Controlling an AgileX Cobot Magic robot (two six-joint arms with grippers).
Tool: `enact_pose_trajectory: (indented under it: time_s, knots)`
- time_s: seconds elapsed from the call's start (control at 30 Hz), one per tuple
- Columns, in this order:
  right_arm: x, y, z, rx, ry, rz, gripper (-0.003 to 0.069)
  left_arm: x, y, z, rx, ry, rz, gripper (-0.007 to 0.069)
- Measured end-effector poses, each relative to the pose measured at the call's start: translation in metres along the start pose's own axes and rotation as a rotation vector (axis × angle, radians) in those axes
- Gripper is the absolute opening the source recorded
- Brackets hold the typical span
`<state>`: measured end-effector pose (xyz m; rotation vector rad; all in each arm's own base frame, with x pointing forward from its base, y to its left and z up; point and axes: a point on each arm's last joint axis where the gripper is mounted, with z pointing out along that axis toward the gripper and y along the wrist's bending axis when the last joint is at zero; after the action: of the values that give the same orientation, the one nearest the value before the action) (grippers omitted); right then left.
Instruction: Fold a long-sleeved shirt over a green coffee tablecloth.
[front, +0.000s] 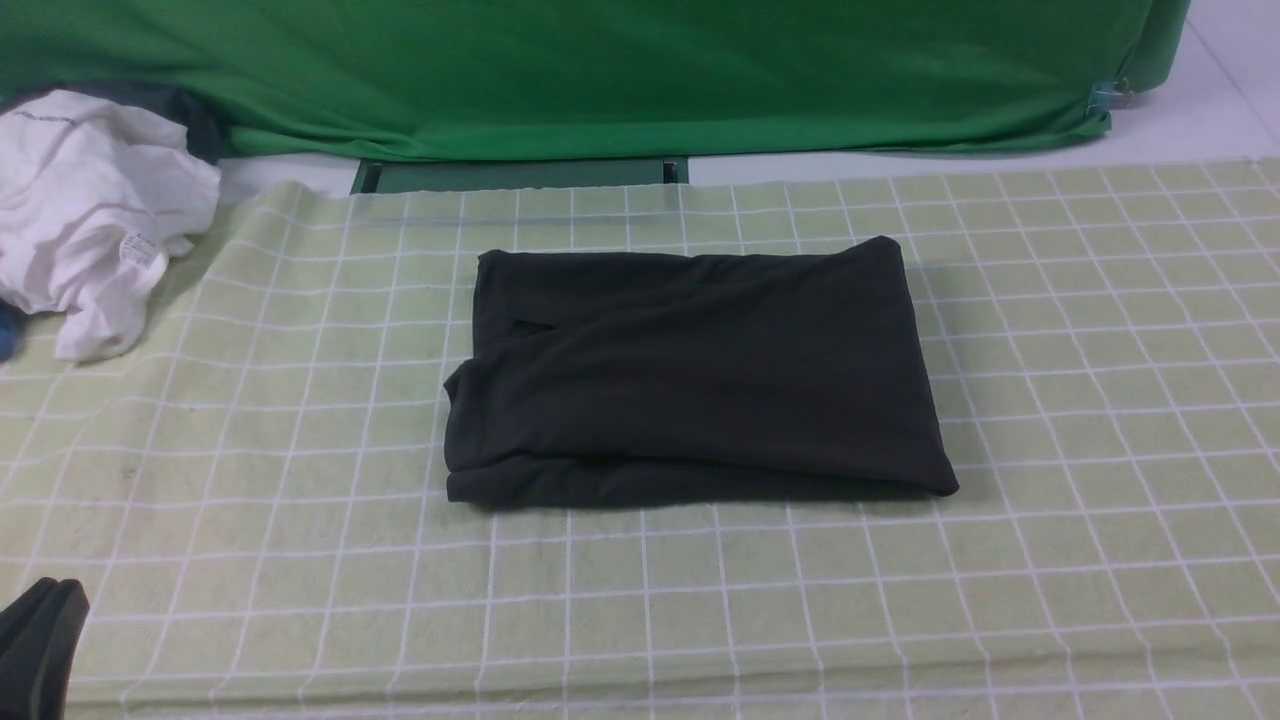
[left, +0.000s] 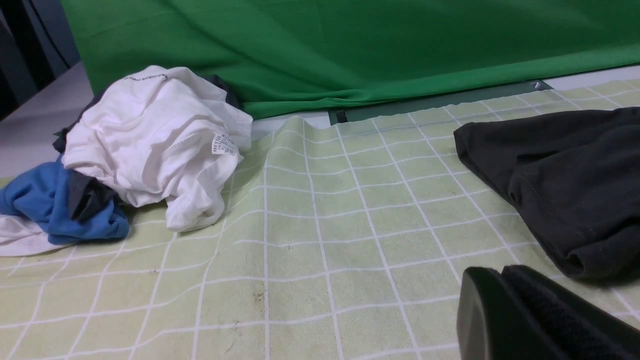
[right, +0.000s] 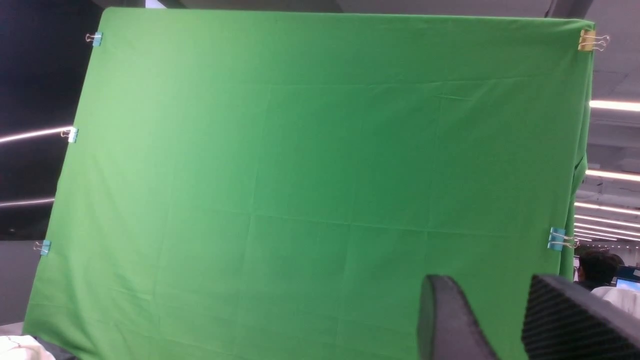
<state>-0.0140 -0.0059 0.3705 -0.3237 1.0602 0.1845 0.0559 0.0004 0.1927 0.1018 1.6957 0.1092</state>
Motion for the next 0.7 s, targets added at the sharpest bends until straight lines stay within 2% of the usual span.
enact_pose_trajectory:
  time_s: [0.3,0.43,0.57,0.7]
  knots:
    - [0.004,0.001,0.000,-0.001,0.042,-0.025,0.0238,0.000,0.000,0.000,0.000,0.000,0.003,0.0022]
    - [0.021,0.005,0.002,0.094,0.154,-0.077,0.0238,0.000,0.000,0.000,0.000,0.000,0.003,0.0029]
    - [0.064,0.008,0.004,0.194,0.323,-0.120,0.0238,0.000,0.000,0.000,0.000,0.000,0.003,0.0035]
    - [0.122,0.010,-0.002,0.234,0.514,-0.128,0.0238,0.000,0.000,0.000,0.000,0.000,0.004,0.0035]
